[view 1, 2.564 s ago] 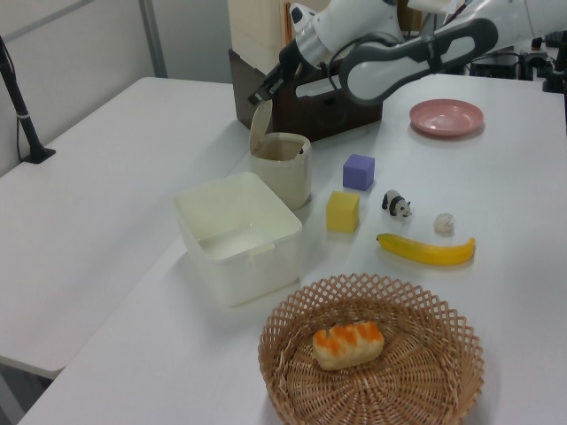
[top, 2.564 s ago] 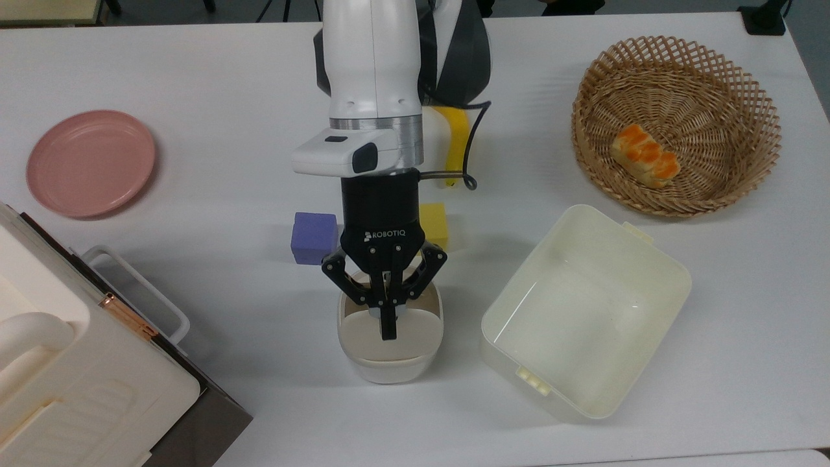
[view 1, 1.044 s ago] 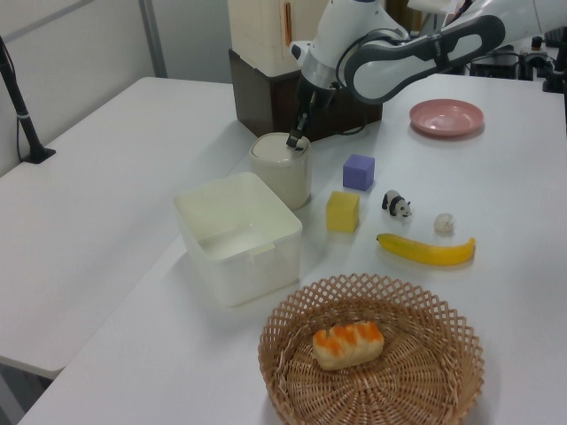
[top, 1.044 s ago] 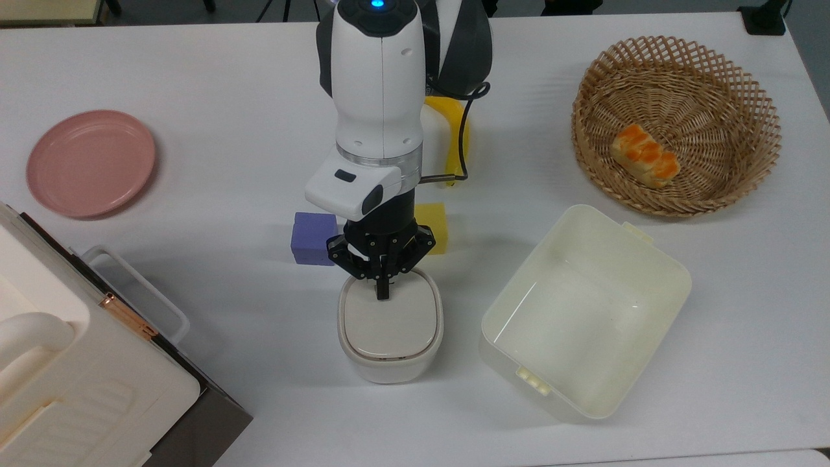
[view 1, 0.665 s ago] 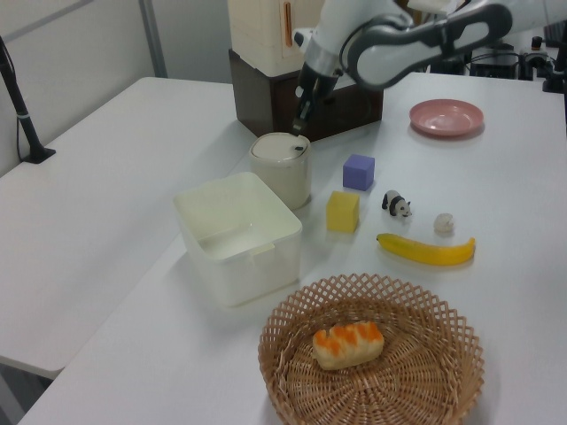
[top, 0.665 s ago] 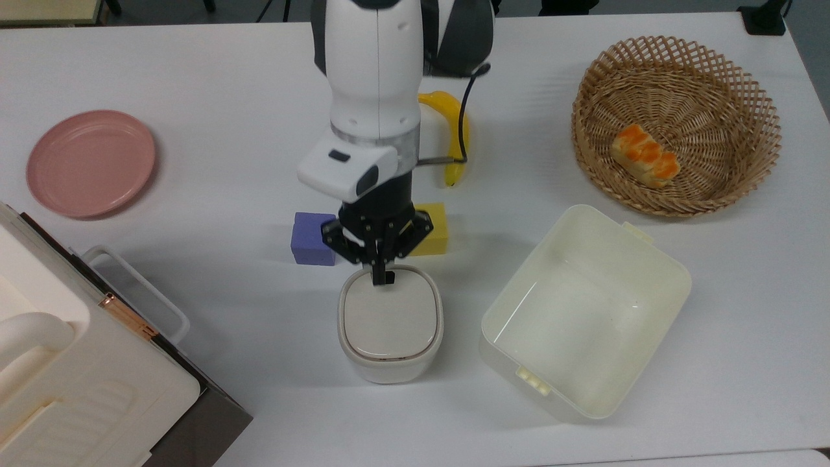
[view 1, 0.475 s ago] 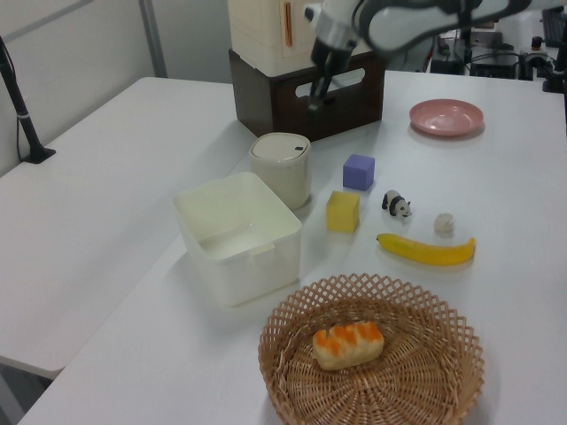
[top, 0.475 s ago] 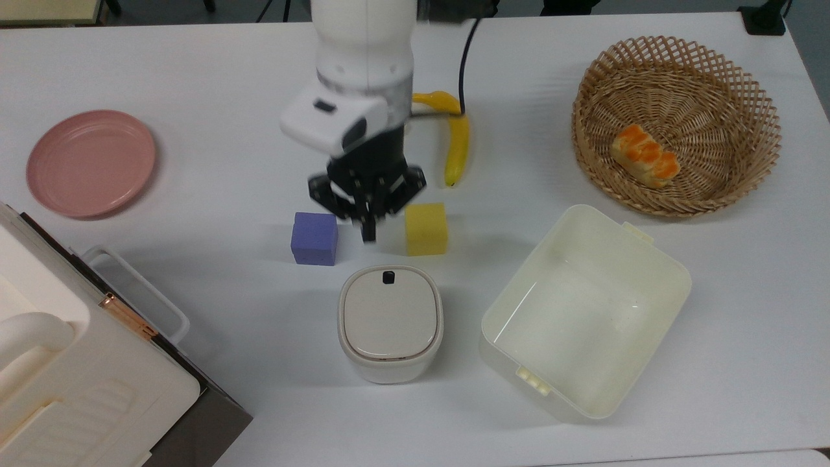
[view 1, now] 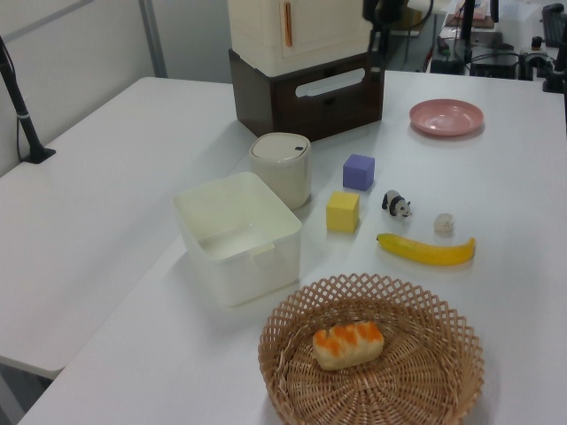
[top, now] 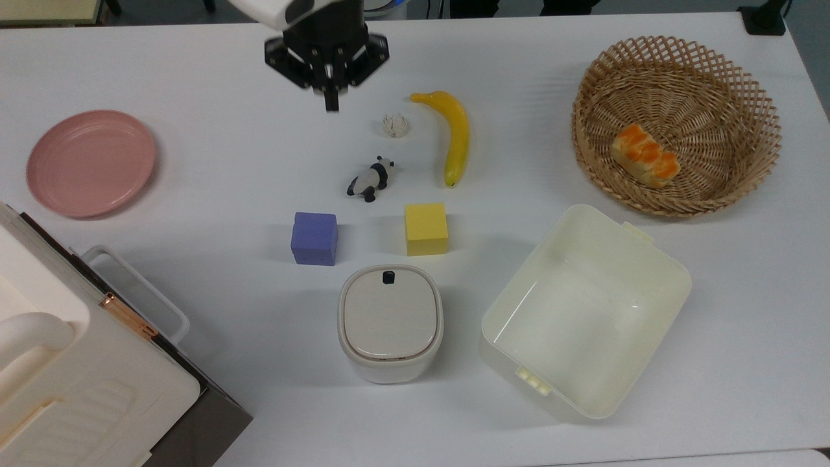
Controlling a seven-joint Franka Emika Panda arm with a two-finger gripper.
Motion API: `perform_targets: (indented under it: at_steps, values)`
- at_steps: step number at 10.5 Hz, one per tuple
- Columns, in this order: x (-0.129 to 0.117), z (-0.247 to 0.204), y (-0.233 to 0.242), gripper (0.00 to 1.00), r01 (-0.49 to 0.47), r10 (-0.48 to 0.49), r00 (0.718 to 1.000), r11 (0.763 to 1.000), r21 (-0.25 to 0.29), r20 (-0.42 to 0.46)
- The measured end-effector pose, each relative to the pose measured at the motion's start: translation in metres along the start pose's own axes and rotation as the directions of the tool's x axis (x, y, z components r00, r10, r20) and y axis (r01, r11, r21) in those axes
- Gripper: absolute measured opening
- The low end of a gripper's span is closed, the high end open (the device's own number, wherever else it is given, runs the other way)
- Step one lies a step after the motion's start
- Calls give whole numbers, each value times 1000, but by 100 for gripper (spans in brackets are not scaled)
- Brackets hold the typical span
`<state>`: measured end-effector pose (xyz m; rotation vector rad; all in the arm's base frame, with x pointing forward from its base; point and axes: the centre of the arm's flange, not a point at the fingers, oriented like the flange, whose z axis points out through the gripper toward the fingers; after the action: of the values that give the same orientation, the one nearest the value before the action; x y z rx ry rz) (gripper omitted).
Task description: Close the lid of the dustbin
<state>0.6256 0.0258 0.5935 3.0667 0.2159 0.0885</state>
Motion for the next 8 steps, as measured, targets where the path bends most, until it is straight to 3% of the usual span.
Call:
perform_targets:
  at_steps: [2,6,7,8]
  values:
    - [-23,-13,3,3,-9,8,997,1000,8,82]
    - [-51,-31,4,7,-13,11,994,1000,12,107]
    - [-52,-31,4,11,-13,11,994,1000,13,109]
    - [-52,-29,4,26,-13,11,994,1000,13,112]
